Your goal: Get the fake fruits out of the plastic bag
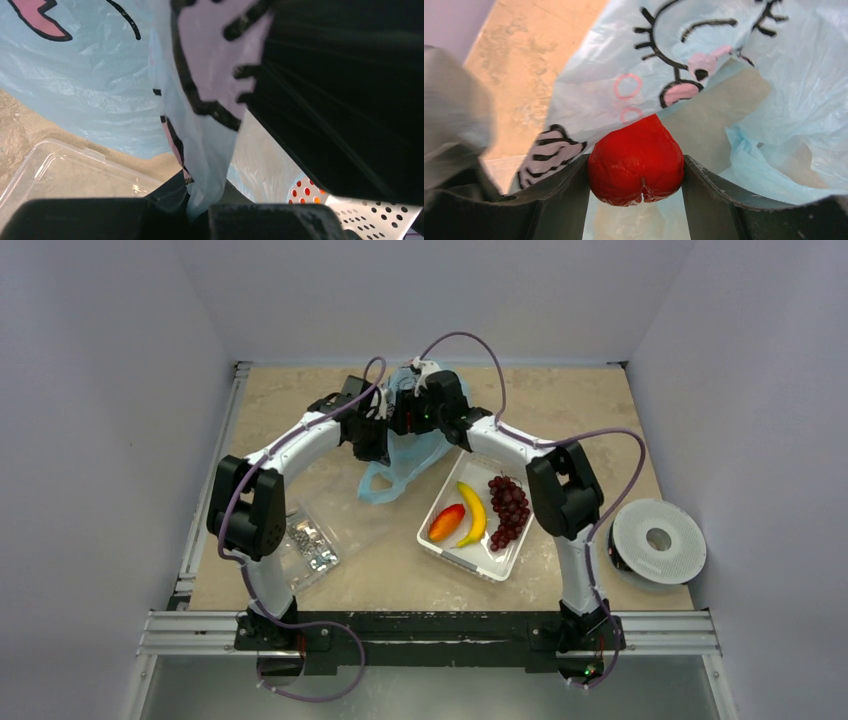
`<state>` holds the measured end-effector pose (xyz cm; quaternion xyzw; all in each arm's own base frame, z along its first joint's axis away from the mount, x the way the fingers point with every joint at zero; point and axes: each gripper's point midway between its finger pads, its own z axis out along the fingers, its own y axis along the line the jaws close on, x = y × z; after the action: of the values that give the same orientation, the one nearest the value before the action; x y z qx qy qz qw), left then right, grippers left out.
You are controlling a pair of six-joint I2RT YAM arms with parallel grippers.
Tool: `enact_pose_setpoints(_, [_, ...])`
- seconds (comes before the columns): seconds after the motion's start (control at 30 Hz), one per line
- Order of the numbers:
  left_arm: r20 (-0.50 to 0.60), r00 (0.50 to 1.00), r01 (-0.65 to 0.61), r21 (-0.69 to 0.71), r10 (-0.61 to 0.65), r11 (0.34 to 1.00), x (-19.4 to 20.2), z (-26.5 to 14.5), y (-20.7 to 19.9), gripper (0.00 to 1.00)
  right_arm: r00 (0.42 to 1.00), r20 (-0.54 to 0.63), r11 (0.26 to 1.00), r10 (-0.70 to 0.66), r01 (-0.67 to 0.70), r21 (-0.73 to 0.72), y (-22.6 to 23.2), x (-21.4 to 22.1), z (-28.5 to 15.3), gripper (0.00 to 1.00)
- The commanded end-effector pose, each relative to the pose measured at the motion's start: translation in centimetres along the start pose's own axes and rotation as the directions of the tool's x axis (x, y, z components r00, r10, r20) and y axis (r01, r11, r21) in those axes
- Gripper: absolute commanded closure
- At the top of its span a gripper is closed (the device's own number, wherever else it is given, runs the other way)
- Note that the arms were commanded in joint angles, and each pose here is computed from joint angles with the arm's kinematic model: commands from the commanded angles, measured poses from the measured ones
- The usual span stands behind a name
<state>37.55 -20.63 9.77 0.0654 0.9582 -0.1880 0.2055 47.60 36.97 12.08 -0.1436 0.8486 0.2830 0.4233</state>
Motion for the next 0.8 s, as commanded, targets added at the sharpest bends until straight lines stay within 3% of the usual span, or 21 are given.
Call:
enact_pose_setpoints(0.0, [0.063, 0.998, -0.022, 0.017, 0.021, 1.000, -1.9, -1.3, -1.0, 1.00, 0.998, 0.056, 0.996, 0.009, -0.004, -0.086, 3.0, -3.2, -3.1, 1.00])
enact_pose_setpoints(0.33, [0.069, 0.997, -0.026, 0.006, 0.025, 1.000, -2.0, -1.5, -0.9, 1.00, 0.998, 0.064, 0.991, -0.028, 0.036, -0.128, 4.4, -2.9, -8.7, 1.00])
enact_pose_setpoints(0.77, [0.045, 0.999, -0.025, -0.010, 0.025, 1.000, -1.8, -0.8, -0.4, 1.00, 0.999, 0.026, 0.990, 0.038, -0.034, -0.134, 4.2, 2.2, -16.9, 1.00])
